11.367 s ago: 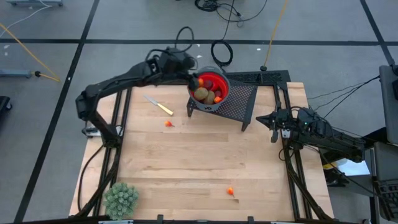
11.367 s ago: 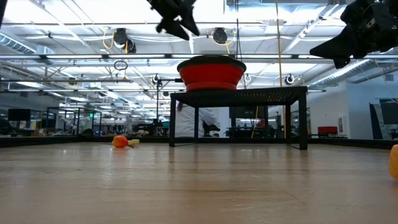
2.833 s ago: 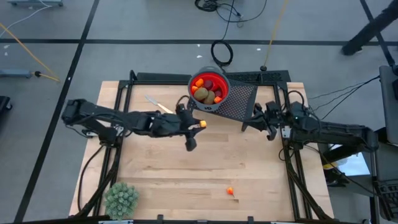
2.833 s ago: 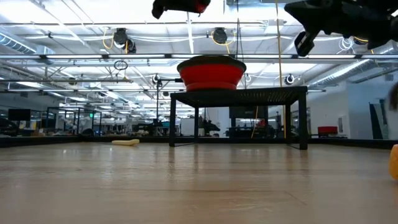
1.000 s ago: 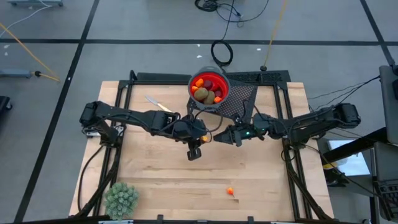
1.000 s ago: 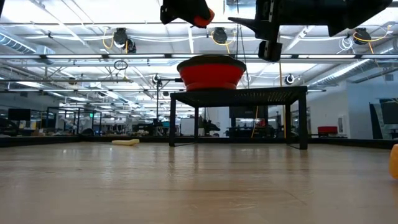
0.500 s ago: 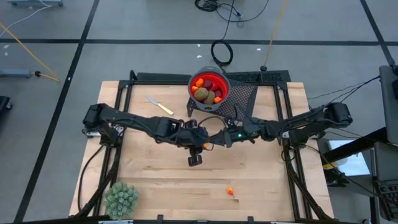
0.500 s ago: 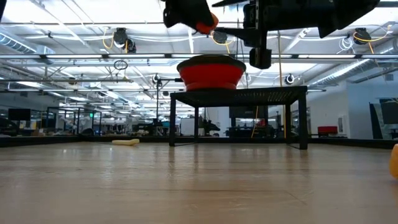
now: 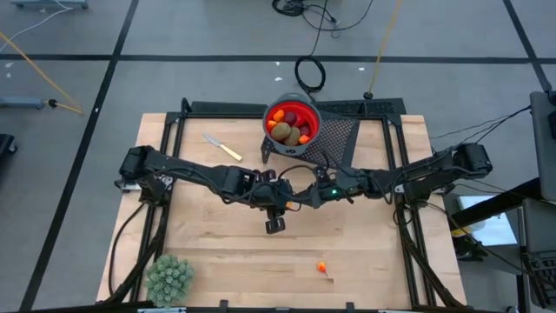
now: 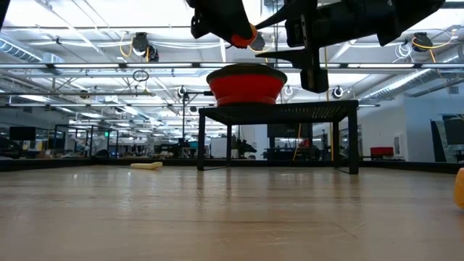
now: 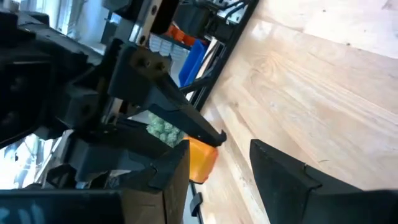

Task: Pick & Place Fruit
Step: Put the top pear into the strainer bowl on the shelf

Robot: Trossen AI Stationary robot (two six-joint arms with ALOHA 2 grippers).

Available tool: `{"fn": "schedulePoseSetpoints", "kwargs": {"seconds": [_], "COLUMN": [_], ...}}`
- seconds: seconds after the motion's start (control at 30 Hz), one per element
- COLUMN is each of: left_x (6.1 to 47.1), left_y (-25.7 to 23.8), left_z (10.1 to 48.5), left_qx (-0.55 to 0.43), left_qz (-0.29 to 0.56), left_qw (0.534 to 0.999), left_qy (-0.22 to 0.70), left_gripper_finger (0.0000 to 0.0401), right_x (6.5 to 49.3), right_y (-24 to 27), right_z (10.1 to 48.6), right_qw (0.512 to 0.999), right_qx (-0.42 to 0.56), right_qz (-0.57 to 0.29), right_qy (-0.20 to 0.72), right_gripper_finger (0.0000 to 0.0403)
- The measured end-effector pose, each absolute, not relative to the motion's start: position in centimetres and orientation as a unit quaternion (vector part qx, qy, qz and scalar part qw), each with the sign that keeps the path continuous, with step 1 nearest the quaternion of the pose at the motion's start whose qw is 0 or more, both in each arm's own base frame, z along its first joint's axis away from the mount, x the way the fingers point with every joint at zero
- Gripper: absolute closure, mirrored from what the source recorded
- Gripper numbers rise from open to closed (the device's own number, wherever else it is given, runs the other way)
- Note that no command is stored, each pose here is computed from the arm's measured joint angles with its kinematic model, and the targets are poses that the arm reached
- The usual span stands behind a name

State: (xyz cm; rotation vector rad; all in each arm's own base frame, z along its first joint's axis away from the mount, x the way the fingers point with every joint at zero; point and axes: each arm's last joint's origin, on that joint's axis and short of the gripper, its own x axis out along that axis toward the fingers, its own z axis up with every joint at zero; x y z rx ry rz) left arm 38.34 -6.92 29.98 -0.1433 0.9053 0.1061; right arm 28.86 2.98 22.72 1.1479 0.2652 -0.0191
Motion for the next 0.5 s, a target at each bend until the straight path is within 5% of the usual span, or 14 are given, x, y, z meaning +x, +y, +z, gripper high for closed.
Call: {"fn": "schedulePoseSetpoints", "kwargs": {"seconds": [0.5], "left_x": [38.56], "left_y": [-6.93], "left_z": [30.14], "left_qx": [-0.069], "left_qz": [0.054], "left_qw": [0.902], "left_qy": [0.423], "left_gripper_finger": [0.0295], "right_x": [28.84], "right_y": [3.08], "right_z": [22.69], "right_qw": [0.831], "right_qx": [0.543], "right_qz": [-0.019], "right_qy": [0.121], "right_gripper_finger": [0.0243]}}
